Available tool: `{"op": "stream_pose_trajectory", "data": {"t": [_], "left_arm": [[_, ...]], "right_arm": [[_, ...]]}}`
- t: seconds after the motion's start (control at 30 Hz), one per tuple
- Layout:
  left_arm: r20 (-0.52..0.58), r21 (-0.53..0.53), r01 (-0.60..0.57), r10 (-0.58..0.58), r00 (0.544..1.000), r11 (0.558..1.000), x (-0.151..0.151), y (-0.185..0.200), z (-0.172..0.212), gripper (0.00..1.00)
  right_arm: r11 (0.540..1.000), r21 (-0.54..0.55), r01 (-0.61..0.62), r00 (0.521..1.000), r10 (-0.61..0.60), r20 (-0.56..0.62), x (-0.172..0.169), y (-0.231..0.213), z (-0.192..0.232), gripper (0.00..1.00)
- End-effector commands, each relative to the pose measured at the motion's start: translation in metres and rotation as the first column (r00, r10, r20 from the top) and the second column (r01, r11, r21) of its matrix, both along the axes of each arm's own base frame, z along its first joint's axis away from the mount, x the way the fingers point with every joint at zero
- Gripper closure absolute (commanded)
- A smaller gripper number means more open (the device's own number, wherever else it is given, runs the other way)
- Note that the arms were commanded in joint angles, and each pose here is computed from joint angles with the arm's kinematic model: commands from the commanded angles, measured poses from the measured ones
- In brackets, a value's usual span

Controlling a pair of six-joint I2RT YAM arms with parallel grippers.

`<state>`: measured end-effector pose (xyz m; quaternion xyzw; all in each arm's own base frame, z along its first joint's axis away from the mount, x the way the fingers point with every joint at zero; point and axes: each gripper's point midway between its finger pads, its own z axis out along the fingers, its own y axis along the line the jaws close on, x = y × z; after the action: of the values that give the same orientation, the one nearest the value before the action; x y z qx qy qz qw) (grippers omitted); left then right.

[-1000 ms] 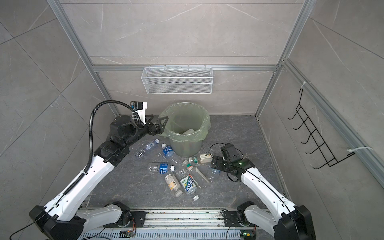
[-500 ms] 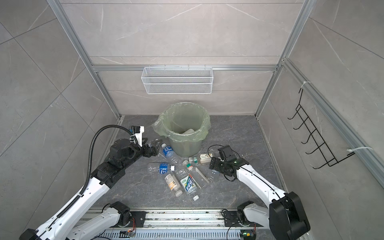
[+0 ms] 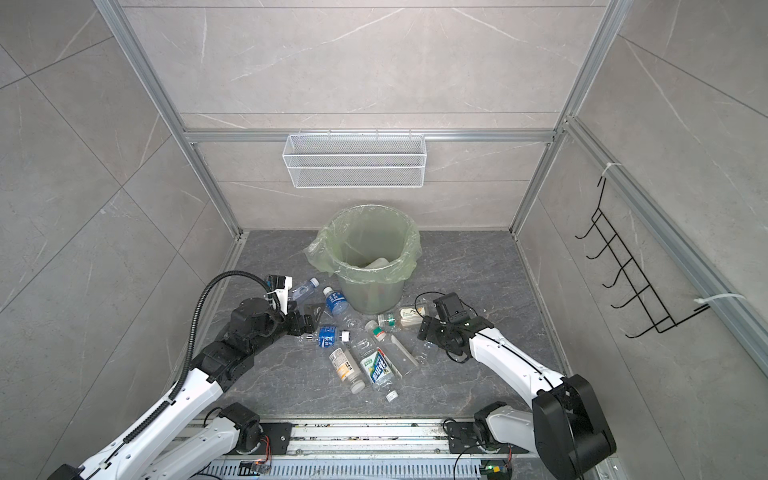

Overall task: Throw the plastic bottles in the bin
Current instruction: 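Grasp the blue-labelled water bottle with the right gripper while the left arm withdraws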

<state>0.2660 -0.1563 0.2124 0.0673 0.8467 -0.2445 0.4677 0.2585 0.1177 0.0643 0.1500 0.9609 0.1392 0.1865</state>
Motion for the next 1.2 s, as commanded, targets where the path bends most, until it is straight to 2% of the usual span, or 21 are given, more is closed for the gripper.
{"op": "stream_pose_trajectory", "data": {"t": [0.0,0.23,0.47,0.9,1.17], "left_arm": [[0.024,-0.052,0.008,-0.007,1.000,0.999,-0.002,-0.003,0.007,0.00],[-0.040,-0.100,0.039,-0.043,0.998,0.994,-0.009,-0.011,-0.016,0.00],[-0.115,-0.103,0.045,-0.057,0.992,0.994,-0.016,-0.013,-0.040,0.01],[-0.169,-0.090,0.024,-0.039,0.985,0.996,-0.023,-0.007,-0.057,0.01],[-0.198,-0.076,0.022,-0.037,0.979,0.997,-0.024,-0.007,-0.068,0.01]], "right_arm": [[1.000,-0.016,0.021,1.000,-0.021,-0.020,-0.003,-0.002,-0.010,0.10],[0.999,-0.015,0.035,0.999,-0.036,-0.031,-0.002,-0.002,-0.017,0.10],[0.999,-0.016,0.029,0.999,-0.029,-0.039,-0.001,0.000,-0.022,0.12],[0.999,-0.033,0.015,0.998,-0.017,-0.062,0.002,0.005,-0.033,0.16],[0.999,-0.048,0.008,0.997,-0.011,-0.071,0.002,0.006,-0.040,0.23]]}}
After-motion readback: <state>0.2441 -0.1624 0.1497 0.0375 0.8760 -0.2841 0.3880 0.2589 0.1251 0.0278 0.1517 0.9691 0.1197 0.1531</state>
